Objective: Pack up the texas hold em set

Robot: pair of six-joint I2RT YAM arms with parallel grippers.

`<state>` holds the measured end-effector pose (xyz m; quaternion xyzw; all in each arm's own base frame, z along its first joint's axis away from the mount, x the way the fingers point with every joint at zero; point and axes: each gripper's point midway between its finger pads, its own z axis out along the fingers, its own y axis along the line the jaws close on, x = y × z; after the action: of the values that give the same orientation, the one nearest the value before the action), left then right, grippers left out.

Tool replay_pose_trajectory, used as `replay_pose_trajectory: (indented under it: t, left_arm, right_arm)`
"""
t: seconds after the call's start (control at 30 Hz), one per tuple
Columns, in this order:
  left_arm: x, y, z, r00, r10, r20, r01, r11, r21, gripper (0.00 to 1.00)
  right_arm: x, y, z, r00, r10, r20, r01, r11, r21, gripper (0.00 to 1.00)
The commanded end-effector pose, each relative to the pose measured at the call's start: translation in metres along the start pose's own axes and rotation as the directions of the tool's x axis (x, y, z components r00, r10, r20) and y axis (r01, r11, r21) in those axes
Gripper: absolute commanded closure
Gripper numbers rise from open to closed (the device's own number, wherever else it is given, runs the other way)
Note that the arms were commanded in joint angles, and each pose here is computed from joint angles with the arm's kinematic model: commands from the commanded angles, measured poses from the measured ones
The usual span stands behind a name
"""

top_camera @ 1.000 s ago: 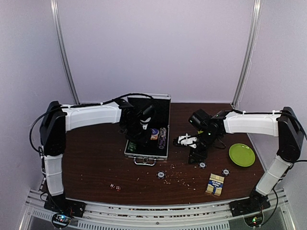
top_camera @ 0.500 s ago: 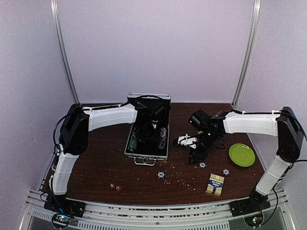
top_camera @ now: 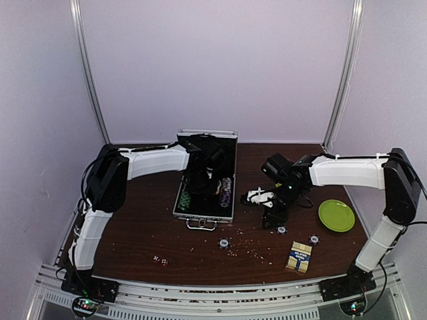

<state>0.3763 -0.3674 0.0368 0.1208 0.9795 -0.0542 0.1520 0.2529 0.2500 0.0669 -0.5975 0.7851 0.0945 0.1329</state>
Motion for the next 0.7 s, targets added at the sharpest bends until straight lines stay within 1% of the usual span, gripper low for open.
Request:
replay_pose_trajectory:
  t: [0.0,0.23,0.4,0.53,0.67]
  left_arm:
    - [-0.012,-0.001,0.008,0.999,-0.030,0.032,0.030,1.000,0.008,0.89]
    - [-0.017,0.010,0.014,0.998,-0.052,0.040,0.053,0.998,-0.020,0.87]
    - [-0.012,0.010,0.022,0.998,-0.054,0.022,0.055,0.998,-0.022,0.83]
    - [-0.013,0.009,0.017,0.998,-0.059,0.024,0.059,0.998,-0.013,0.80]
    - [-0.019,0.006,0.000,0.997,-0.061,0.054,0.061,0.998,0.000,0.78]
  right_arm:
    - [-0.003,-0.004,-0.001,1.000,-0.014,-0.007,0.014,1.000,0.011,0.40]
    - [-0.002,-0.003,0.001,1.000,-0.014,-0.014,0.014,1.000,0.005,0.40]
    - [-0.001,-0.003,0.002,1.000,-0.013,-0.020,0.013,1.000,0.000,0.40]
    - [-0.001,-0.002,0.003,1.000,-0.012,-0.023,0.012,1.000,-0.007,0.40]
    - [0.000,-0.002,0.004,1.000,-0.012,-0.026,0.012,1.000,-0.012,0.39]
